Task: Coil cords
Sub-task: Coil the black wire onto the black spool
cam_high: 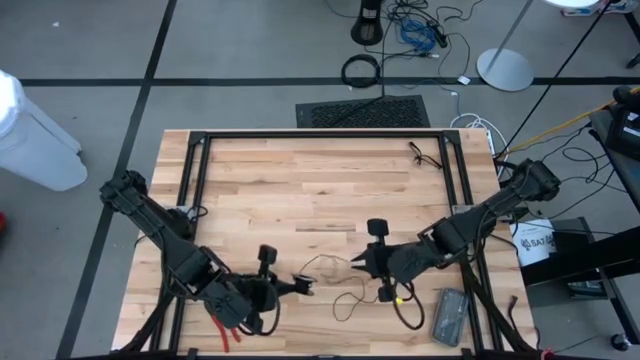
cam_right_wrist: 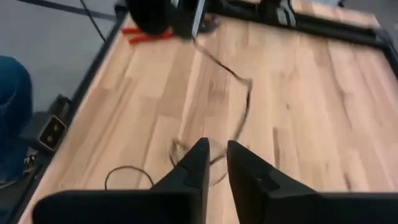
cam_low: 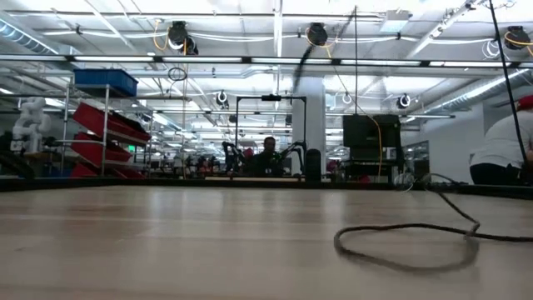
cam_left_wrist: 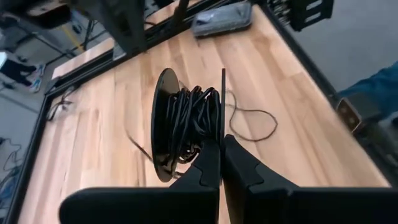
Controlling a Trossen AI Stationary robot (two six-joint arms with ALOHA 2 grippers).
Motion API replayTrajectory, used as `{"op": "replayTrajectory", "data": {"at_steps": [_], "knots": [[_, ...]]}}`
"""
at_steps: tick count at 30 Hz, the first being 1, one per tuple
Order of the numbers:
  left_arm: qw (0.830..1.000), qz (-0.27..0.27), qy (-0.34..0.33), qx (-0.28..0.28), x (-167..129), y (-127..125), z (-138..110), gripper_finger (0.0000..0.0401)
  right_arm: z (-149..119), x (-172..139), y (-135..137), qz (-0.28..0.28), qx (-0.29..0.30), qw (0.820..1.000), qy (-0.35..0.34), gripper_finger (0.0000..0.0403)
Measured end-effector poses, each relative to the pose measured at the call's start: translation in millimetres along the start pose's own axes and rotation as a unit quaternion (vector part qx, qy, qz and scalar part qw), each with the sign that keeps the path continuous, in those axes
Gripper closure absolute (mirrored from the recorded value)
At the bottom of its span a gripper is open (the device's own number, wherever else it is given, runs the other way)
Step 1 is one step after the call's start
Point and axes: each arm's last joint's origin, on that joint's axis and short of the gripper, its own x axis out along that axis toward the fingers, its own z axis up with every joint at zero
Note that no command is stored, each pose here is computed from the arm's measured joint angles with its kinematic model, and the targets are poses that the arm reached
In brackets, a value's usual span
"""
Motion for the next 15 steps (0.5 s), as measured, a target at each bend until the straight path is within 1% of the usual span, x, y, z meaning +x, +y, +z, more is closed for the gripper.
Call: {"op": "replayTrajectory", "data": {"at_steps": [3, 6, 8, 9, 10, 12, 15], "knots": [[1.0, 0.005, 0.011, -0.005, 0.0, 0.5, -2.4, 0.0399, -16.3, 5.5, 4.8, -0.025, 0.021, 0.999, 0.018, 0.0347], [1.0, 0.007, 0.01, -0.005, 0.1, 0.7, -2.4, 0.0399, -35.3, 11.8, 9.1, -0.038, 0.045, 0.998, 0.039, 0.034], [1.0, 0.008, 0.011, -0.005, 0.0, 0.6, -2.4, 0.0399, -46.4, 16.3, 12.0, -0.046, 0.061, 0.996, 0.039, 0.0337], [1.0, 0.008, 0.011, -0.005, 0.0, 0.6, -2.4, 0.0399, -51.0, 19.3, 13.6, -0.052, 0.068, 0.996, 0.029, 0.0337], [1.0, 0.008, 0.011, -0.003, 0.0, 0.7, -2.4, 0.0399, -53.6, 22.9, 15.7, -0.054, 0.077, 0.996, 0.004, 0.0337], [1.0, 0.015, 0.01, 0.001, 0.1, 1.2, -2.4, 0.0399, -56.0, 31.2, 20.1, -0.049, 0.085, 0.993, -0.062, 0.0337], [1.0, 0.028, 0.01, 0.008, 0.5, 2.6, -2.3, 0.0399, -62.9, 47.1, 24.9, -0.057, 0.087, 0.982, -0.159, 0.0337]]}}
